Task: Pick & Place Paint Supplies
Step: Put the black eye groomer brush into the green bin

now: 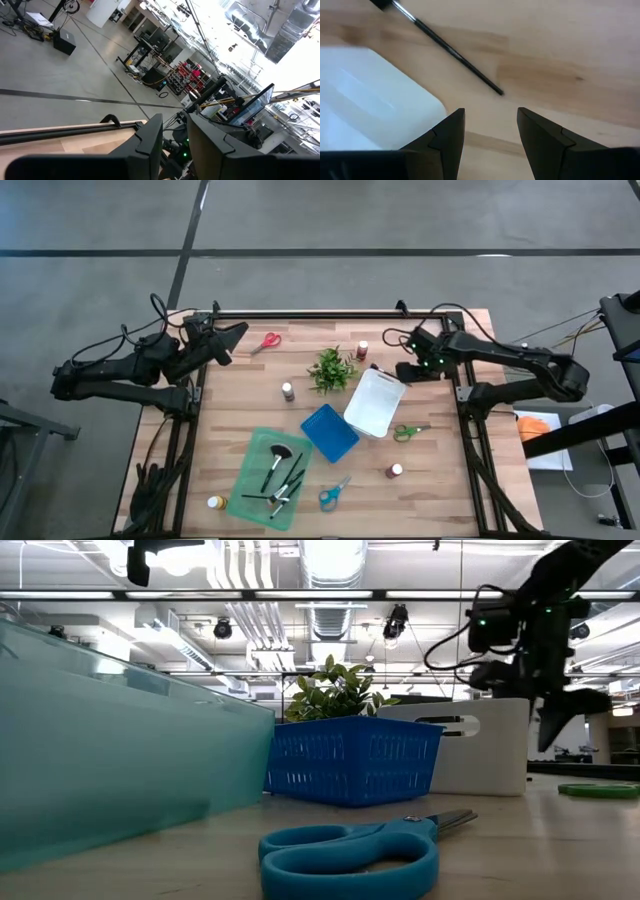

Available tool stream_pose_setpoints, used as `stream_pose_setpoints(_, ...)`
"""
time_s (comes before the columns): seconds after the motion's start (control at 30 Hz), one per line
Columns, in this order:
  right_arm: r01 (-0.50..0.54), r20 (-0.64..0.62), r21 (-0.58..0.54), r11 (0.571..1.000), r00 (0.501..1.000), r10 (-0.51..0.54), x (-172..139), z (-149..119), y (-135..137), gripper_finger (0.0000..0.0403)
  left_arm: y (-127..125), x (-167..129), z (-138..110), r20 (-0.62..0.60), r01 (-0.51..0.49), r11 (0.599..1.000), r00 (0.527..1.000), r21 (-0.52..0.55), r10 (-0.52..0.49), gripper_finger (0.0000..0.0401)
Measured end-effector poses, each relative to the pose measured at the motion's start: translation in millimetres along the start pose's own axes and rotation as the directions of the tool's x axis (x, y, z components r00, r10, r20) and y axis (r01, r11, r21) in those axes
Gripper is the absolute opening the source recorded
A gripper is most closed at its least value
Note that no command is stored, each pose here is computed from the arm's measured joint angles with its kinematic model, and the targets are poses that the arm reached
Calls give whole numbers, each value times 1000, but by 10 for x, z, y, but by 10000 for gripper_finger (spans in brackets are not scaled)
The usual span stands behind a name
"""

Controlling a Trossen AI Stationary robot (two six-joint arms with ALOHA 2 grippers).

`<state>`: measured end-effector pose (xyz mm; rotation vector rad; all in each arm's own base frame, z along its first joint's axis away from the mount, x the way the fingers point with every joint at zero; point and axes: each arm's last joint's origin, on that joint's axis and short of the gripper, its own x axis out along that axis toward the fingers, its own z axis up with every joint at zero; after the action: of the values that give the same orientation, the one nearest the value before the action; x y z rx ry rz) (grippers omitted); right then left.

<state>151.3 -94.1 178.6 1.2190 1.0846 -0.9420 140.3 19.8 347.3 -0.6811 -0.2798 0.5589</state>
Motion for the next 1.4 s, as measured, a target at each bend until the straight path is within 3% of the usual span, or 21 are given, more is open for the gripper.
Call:
stream_pose_setpoints(0.27, -6, 36, -183, 983, 999, 13, 28, -114, -149, 178, 0, 0, 0, 0, 0, 1000, 1000, -7, 0, 99)
stream_pose_setpoints(0.53, 27, 98, -422, 906, 995, 16, 70, -76, -134, 178, 0, 0, 0, 0, 0, 1000, 1000, -7, 0, 99)
stream_pose_setpoints(0.83, -11, 152, -424, 906, 985, 82, 205, -96, -176, 178, 0, 0, 1, 0, 0, 1000, 1000, -6, 0, 99)
stream_pose_setpoints(1.0, -5, 209, -363, 932, 974, 87, 234, -179, -273, 178, 0, 0, 0, -3, 3, 1000, 1000, -6, -3, 99)
stream_pose_setpoints(1.4, -113, 299, -338, 934, 929, 220, 270, -337, -442, 178, 2, 0, -4, -6, 1, 1000, 1000, 1, -1, 99)
